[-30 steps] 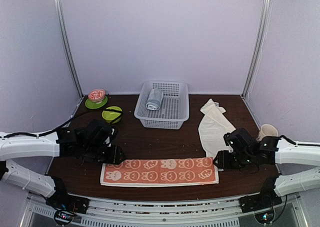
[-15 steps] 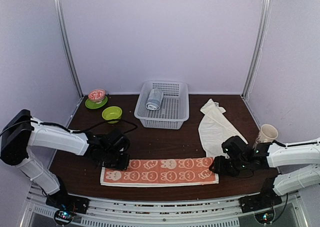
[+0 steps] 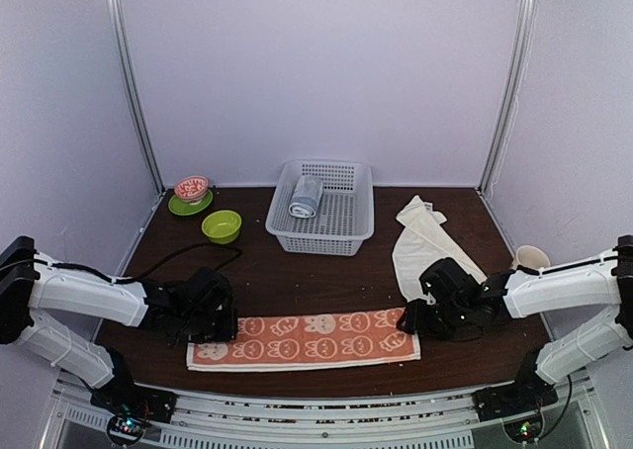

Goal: Roll the towels
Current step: Smooth out the towel at the center of the board, then pick up the towel from the center of the board.

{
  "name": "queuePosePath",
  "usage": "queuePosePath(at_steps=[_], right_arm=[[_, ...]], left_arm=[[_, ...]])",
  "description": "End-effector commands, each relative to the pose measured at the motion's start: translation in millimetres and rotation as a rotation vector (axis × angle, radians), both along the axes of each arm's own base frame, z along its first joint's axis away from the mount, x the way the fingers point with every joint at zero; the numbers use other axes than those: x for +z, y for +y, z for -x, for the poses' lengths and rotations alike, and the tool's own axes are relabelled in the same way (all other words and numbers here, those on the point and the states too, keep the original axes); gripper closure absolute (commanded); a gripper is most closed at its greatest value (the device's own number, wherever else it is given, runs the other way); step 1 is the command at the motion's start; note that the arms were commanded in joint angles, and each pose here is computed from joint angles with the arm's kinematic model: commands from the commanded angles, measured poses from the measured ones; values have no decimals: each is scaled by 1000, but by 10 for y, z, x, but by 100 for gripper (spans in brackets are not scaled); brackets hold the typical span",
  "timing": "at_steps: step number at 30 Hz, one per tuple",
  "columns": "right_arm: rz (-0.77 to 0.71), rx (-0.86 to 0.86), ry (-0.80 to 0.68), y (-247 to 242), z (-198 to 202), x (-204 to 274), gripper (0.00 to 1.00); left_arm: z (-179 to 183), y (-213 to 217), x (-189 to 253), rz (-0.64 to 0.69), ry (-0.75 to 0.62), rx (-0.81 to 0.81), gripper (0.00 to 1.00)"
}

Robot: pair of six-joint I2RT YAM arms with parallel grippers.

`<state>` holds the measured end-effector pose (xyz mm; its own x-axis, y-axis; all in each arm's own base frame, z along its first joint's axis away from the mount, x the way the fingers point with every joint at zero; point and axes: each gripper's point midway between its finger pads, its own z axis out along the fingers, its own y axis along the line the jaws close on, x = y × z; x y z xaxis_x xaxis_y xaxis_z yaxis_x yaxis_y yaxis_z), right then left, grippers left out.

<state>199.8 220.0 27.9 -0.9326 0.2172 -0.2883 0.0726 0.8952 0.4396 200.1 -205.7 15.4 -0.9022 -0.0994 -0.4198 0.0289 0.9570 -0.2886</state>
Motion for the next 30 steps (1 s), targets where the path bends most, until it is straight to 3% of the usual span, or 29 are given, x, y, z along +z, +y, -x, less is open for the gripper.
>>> queuePosePath(at_steps=[1,13,19,25,30], right_arm=[[22,36,13,87,-97,-21,43],[83,83,-19,137,-693,79,40],[90,84,-61,-89,-466,394,39],[45,87,-20,-140,-61,326,41],[1,65,24,-46,55,157,43]], left_arm=[[244,426,-271,-149,105,58,100],[74,231,-186,-166,89,19,100],[82,297,-93,-176,70,24,100],[93,343,-55,-181,61,31,100],[52,290,13,-177,51,16,99]])
